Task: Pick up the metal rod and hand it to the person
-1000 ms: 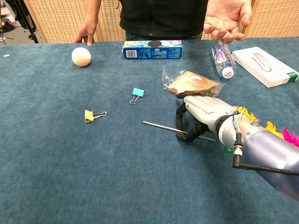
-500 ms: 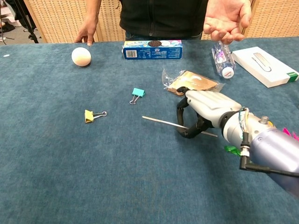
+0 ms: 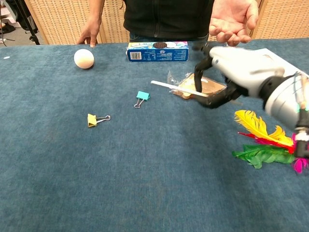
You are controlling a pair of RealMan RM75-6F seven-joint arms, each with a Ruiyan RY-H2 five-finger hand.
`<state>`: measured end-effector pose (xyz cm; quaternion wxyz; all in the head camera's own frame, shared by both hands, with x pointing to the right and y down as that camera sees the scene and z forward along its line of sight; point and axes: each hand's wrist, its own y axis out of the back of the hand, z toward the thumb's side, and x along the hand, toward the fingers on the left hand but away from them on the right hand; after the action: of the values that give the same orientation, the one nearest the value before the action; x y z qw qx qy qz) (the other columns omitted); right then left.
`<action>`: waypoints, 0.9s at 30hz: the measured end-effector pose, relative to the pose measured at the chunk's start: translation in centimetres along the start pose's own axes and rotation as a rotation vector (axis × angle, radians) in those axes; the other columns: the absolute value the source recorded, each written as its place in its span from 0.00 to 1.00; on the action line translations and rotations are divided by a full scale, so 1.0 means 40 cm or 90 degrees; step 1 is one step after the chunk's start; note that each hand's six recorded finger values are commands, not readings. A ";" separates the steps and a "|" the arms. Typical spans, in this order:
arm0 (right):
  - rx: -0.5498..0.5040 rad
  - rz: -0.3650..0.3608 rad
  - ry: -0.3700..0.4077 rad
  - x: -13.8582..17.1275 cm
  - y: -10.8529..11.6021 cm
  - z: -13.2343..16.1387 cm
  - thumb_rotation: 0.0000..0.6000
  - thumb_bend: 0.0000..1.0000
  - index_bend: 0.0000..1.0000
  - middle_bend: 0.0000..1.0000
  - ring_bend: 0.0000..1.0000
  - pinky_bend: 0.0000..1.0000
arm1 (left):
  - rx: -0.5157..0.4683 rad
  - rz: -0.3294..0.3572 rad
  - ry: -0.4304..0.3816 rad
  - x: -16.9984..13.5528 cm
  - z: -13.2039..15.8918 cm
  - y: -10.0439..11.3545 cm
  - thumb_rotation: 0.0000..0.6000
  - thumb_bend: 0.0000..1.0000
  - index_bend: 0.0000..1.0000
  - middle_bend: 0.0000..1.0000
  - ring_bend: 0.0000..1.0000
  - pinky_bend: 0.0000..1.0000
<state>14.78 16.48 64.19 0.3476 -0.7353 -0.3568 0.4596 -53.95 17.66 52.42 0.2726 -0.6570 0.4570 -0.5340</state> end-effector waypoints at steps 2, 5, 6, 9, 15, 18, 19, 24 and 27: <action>0.013 -0.025 0.003 0.010 0.039 -0.005 1.00 0.73 0.69 0.00 0.00 0.00 | 0.000 0.000 -0.003 -0.001 0.002 0.000 1.00 0.14 0.00 0.00 0.00 0.00; 0.031 -0.054 0.007 0.027 0.087 -0.007 1.00 0.73 0.69 0.00 0.00 0.00 | -0.001 -0.002 -0.005 -0.003 0.003 -0.001 1.00 0.14 0.00 0.00 0.00 0.00; 0.036 -0.062 0.009 0.033 0.102 -0.007 1.00 0.73 0.69 0.00 0.00 0.00 | 0.000 -0.002 -0.005 -0.003 0.003 -0.001 1.00 0.14 0.00 0.00 0.00 0.00; 0.055 -0.090 0.014 0.048 0.148 -0.007 1.00 0.72 0.69 0.00 0.00 0.00 | 0.000 -0.001 -0.004 -0.003 0.003 0.000 1.00 0.14 0.00 0.00 0.00 0.00; 0.087 -0.122 0.001 0.011 0.198 -0.030 1.00 0.72 0.69 0.00 0.00 0.00 | 0.001 -0.002 -0.004 -0.003 0.004 -0.002 1.00 0.14 0.00 0.00 0.00 0.00; 0.106 -0.130 -0.010 -0.022 0.217 -0.050 1.00 0.72 0.69 0.00 0.00 0.00 | 0.001 -0.004 -0.002 -0.002 0.003 -0.003 1.00 0.14 0.00 0.00 0.00 0.00; 0.114 -0.134 -0.013 -0.033 0.222 -0.056 1.00 0.72 0.69 0.00 0.00 0.00 | 0.001 -0.004 -0.002 -0.001 0.003 -0.003 1.00 0.14 0.00 0.00 0.00 0.00; 0.152 -0.134 -0.044 -0.111 0.246 -0.104 1.00 0.72 0.69 0.00 0.00 0.00 | 0.002 -0.005 0.000 0.001 0.002 -0.004 1.00 0.14 0.00 0.00 0.00 0.00; 0.168 -0.136 -0.056 -0.146 0.263 -0.119 1.00 0.72 0.69 0.00 0.00 0.00 | 0.002 -0.006 0.002 0.002 0.001 -0.004 1.00 0.14 0.00 0.00 0.00 0.00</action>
<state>19.44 5.39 59.45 0.4719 -0.6203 -0.3843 0.4949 -53.87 17.65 52.61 0.2708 -0.6577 0.4535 -0.5370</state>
